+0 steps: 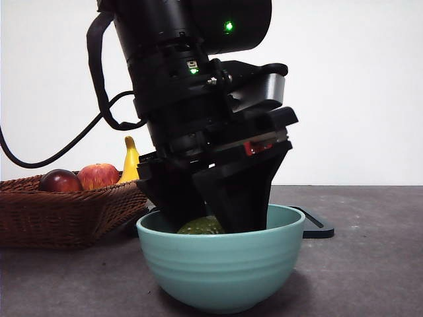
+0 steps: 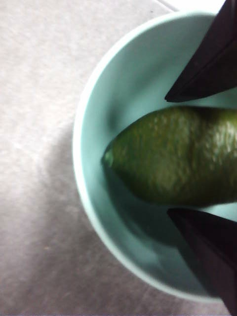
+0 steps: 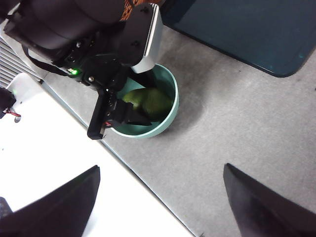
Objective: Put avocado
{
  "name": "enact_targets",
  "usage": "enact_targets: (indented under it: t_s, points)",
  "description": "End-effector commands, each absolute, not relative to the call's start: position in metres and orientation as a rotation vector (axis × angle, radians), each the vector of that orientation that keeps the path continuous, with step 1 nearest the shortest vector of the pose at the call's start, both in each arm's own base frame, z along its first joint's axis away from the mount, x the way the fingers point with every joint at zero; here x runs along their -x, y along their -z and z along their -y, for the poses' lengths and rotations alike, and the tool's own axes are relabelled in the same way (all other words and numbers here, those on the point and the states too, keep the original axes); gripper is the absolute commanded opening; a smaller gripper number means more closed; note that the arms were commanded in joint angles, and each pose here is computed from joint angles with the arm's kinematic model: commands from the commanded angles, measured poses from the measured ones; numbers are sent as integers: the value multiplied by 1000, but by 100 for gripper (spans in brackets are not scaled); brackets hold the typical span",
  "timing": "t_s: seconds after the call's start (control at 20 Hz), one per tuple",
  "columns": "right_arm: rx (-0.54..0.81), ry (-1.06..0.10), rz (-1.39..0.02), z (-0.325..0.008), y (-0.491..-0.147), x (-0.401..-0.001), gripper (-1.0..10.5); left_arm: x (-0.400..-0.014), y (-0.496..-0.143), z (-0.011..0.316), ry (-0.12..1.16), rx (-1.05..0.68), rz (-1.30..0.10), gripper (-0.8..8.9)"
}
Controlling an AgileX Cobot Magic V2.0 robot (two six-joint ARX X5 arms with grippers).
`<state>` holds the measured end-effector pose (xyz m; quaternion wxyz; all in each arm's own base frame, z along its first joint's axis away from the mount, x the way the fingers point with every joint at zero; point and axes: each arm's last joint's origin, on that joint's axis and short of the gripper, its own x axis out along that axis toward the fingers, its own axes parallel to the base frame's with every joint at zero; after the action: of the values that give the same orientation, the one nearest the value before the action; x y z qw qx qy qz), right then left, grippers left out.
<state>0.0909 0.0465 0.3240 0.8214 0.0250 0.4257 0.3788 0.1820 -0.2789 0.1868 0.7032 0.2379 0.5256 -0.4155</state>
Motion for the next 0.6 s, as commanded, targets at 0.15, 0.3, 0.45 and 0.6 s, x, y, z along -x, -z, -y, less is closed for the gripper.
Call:
enact_targets:
  t_s: [0.15,0.3,0.45,0.6]
  points:
    - [-48,-789,-892,-47,-329,-92,399,-179,-211,281,938,-481,-1098,347]
    - [-48,-789,-892,-47,-329,-92,400,-176,-241,272,942,-412,-1017,347]
    - [-49,-789,-892,-47,-329,-92,399,-173,-274,255,950,-347,-909,347]
    - [-49,-789,-892,-47,-329,-92,399,-171,-306,227,912,-256,-825,347]
